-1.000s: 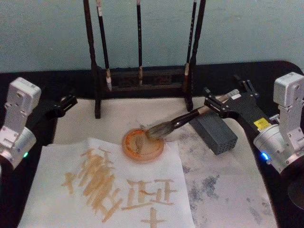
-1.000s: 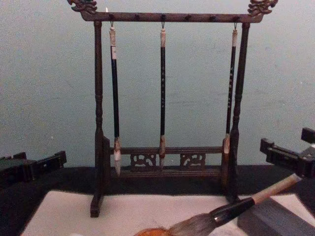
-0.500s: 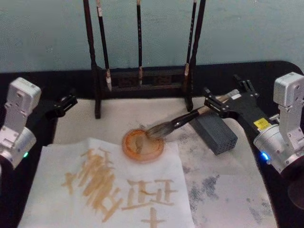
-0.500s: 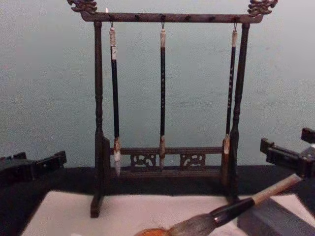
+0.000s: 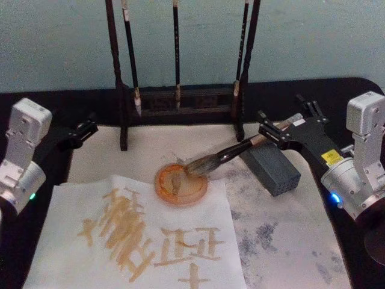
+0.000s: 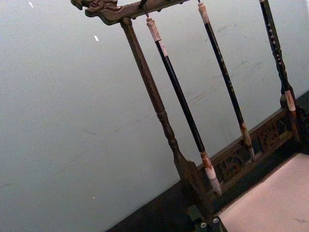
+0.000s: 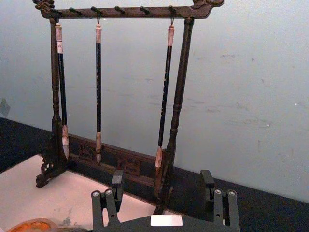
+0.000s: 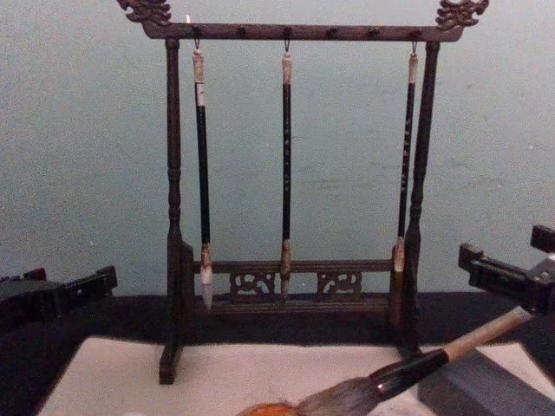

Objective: Pick up the brush from the inkstone, write on the paper, then place the brush back to its original position.

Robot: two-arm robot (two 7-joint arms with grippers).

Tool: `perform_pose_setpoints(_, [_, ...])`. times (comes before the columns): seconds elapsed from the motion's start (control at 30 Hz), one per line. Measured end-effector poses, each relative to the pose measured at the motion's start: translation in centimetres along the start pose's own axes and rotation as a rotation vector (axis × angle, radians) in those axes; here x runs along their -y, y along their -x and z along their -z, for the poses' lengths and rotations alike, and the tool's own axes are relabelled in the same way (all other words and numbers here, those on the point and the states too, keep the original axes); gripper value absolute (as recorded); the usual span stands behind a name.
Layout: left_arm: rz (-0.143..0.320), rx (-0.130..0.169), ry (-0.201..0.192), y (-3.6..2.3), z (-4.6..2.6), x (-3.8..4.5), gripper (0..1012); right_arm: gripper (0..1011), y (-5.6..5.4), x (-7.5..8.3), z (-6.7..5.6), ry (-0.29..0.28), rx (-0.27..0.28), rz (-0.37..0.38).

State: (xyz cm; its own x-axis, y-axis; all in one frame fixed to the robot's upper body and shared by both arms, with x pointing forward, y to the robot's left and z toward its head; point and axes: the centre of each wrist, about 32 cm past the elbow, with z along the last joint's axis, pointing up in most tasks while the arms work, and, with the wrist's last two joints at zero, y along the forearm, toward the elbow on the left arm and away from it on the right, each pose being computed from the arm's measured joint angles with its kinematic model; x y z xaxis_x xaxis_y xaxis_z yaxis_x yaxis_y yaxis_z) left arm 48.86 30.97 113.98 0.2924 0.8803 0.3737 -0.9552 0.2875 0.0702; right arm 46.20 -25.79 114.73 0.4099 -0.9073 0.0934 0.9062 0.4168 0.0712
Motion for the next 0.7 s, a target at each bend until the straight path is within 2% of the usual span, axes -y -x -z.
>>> perform_pose_setpoints(0.7, [0.000, 0.000, 0.000, 0.00, 0.00, 0.00, 1002, 1008, 0.00, 0.00, 0.00, 0.000, 0.000, 0.000])
